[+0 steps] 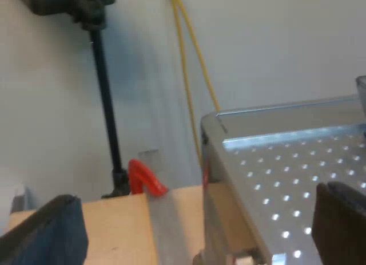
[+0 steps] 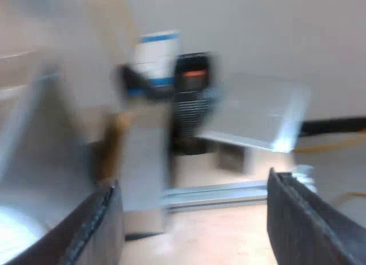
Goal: Place mug into machine
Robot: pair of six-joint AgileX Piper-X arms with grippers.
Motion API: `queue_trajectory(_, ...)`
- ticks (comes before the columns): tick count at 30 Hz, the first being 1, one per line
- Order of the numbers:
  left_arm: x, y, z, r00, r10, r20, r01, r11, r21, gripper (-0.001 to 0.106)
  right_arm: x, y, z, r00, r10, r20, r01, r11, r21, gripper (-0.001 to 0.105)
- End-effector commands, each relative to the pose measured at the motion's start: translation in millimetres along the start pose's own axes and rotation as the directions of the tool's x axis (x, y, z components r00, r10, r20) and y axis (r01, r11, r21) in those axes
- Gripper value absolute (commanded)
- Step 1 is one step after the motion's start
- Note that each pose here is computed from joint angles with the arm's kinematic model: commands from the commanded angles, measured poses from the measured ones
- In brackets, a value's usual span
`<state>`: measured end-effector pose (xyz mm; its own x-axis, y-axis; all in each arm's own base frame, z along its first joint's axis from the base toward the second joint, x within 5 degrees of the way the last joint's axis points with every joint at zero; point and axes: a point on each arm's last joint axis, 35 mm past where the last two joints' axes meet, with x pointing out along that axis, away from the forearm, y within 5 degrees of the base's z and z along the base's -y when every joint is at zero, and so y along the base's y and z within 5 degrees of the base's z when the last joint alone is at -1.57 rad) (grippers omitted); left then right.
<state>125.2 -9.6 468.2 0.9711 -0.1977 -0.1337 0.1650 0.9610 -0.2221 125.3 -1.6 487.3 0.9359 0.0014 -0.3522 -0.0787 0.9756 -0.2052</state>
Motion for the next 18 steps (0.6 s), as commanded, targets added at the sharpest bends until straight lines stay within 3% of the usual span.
queue_trajectory(1, -24, -2.4, 1, 1.000, 0.019, 0.017, -0.019, 1.000, 0.003, 0.082, -15, -1, -5, 0.999, -0.017, 0.028, 0.017, 1.000, 0.001, 0.056)
queue_trajectory(8, -77, -7.7, -16, 0.997, 0.054, 0.057, -0.055, 0.998, 0.016, 0.082, -37, 5, -42, 0.993, -0.116, 0.019, 0.117, 0.993, -0.005, 0.056)
queue_trajectory(12, -102, -7.0, -43, 0.997, 0.053, 0.060, -0.055, 0.998, 0.017, 0.082, -46, 12, -69, 0.993, -0.114, 0.008, 0.114, 0.993, -0.015, 0.056)
queue_trajectory(14, -115, -5.7, -62, 0.997, 0.053, 0.064, -0.054, 0.998, 0.017, 0.082, -58, 19, -97, 0.992, -0.122, 0.032, 0.123, 0.992, -0.020, 0.056)
queue_trajectory(18, -130, -3.3, -88, 0.996, 0.051, 0.070, -0.053, 0.998, 0.018, 0.082, -69, 27, -128, 0.989, -0.131, 0.068, 0.133, 0.991, -0.031, 0.056)
